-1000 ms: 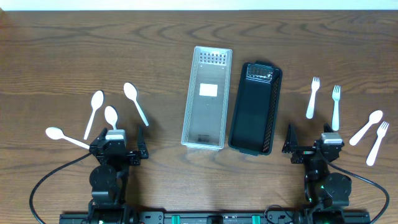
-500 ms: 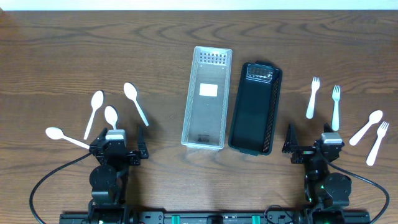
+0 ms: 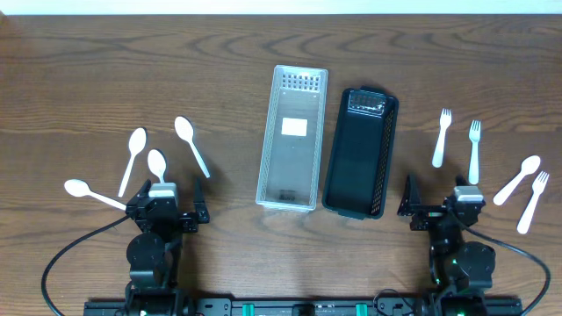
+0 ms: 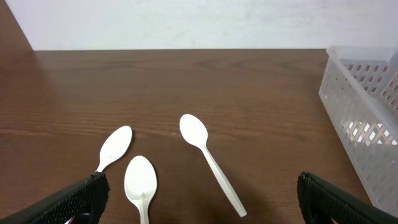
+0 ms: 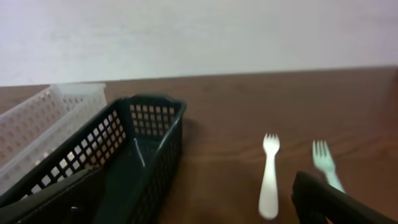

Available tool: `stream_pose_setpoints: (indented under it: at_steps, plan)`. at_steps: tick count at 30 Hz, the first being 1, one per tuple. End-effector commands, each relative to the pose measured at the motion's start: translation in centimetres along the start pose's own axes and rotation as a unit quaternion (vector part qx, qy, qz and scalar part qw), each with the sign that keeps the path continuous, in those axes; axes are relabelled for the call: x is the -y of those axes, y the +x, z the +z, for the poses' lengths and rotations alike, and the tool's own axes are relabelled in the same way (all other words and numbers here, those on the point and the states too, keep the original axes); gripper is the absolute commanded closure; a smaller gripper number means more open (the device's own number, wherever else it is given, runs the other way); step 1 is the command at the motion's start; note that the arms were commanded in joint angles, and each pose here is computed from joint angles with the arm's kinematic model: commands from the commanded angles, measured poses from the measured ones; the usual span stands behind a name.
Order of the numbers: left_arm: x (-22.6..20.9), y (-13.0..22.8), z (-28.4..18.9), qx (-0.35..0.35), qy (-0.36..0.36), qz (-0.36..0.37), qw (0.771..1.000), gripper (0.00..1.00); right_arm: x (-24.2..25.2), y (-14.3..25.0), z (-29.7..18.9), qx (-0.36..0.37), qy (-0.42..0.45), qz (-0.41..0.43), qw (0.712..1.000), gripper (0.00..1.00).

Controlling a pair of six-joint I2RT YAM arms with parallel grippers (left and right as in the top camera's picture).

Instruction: Pack container

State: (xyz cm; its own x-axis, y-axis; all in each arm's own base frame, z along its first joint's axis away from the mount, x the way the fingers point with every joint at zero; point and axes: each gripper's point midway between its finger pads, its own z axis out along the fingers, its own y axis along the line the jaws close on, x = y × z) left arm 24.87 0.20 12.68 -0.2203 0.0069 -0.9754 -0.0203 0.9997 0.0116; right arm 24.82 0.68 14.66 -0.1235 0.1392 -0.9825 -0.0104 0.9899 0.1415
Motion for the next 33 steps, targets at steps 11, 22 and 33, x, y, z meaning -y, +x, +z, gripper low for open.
stream_pose_setpoints:
  at_steps: [11, 22, 33]
  plan:
    - [1.0, -7.5, -1.4, 0.038, 0.037, -0.155, 0.987, 0.02, -3.0, -9.7, -0.2, 0.030, -0.052, -0.026, 0.998, 0.01]
    - [1.0, -17.2, -0.1, -0.169, 0.016, -0.084, 0.982, 0.02, -2.7, -14.8, 3.8, -0.216, -0.002, -0.012, 0.976, 0.01]
    - [1.1, -14.5, 2.0, -0.325, 0.001, -0.077, 0.943, 0.02, -1.4, -10.3, 6.1, -0.400, 0.034, 0.010, 0.916, 0.01]
